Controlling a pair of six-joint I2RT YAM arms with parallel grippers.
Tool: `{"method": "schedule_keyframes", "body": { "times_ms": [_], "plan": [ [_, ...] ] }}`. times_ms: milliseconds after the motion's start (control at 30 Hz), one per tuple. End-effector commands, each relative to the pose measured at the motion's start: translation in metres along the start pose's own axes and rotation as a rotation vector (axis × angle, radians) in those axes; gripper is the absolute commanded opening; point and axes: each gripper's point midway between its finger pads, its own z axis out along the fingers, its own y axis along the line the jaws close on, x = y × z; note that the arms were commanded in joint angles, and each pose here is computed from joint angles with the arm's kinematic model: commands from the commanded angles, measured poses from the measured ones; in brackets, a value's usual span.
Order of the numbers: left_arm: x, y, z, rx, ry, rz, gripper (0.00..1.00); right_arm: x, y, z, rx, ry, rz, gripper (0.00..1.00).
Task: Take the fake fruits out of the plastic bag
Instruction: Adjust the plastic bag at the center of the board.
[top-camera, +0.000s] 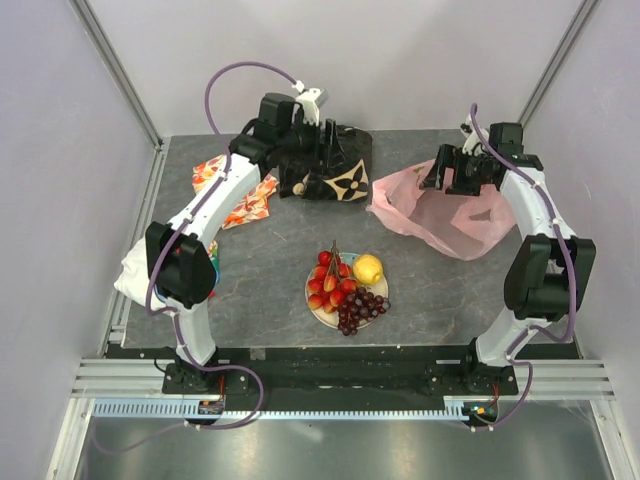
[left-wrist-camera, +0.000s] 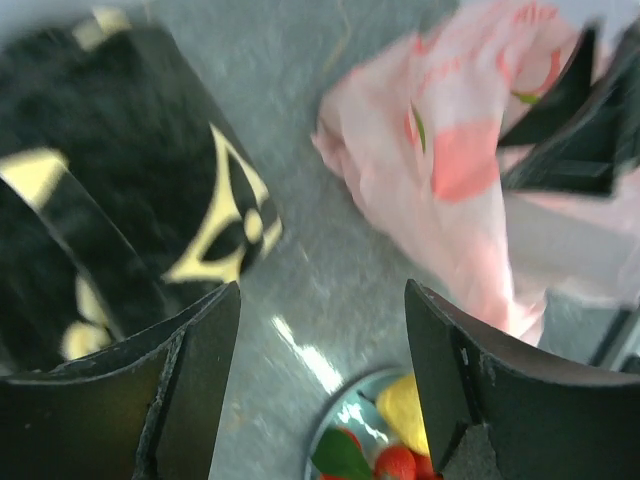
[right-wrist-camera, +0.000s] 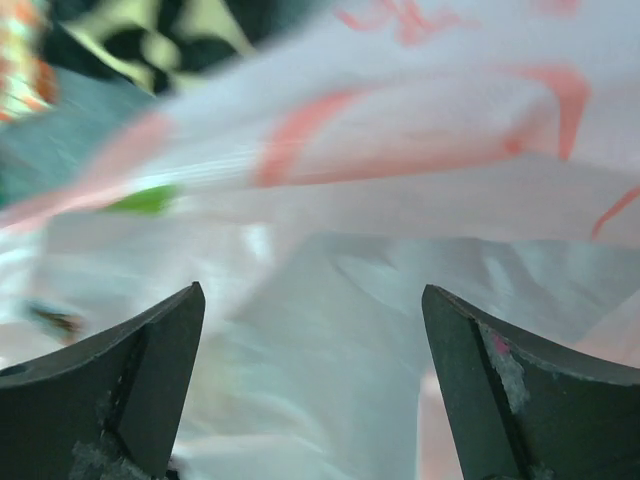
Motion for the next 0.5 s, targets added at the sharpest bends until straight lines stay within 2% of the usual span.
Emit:
{"method": "schedule_keyframes", "body": {
  "times_ms": [0, 100, 167, 267, 467],
  "plan": [
    [0.031, -0.024, 0.009, 0.113, 0.082, -0.142, 0.73, -0.029, 0.036, -0.011, -0.102, -0.077, 0.217, 0.98],
    [0.047, -0.029, 0.015, 0.159, 0.118, -0.202, 0.73, -0.021, 0.016, 0.019, -0.049, -0.049, 0.353, 0.98],
    [0.049, -0.032, 0.012, 0.169, 0.122, -0.21, 0.72, -0.016, 0.012, 0.04, -0.052, -0.017, 0.381, 0.98],
    [0.056, -0.031, 0.007, 0.16, 0.133, -0.205, 0.72, -0.035, 0.026, 0.061, -0.079, -0.02, 0.35, 0.98],
    [0.065, -0.029, -0.004, 0.138, 0.136, -0.167, 0.72, -0.043, 0.057, 0.101, -0.099, 0.007, 0.344, 0.98]
  ]
}}
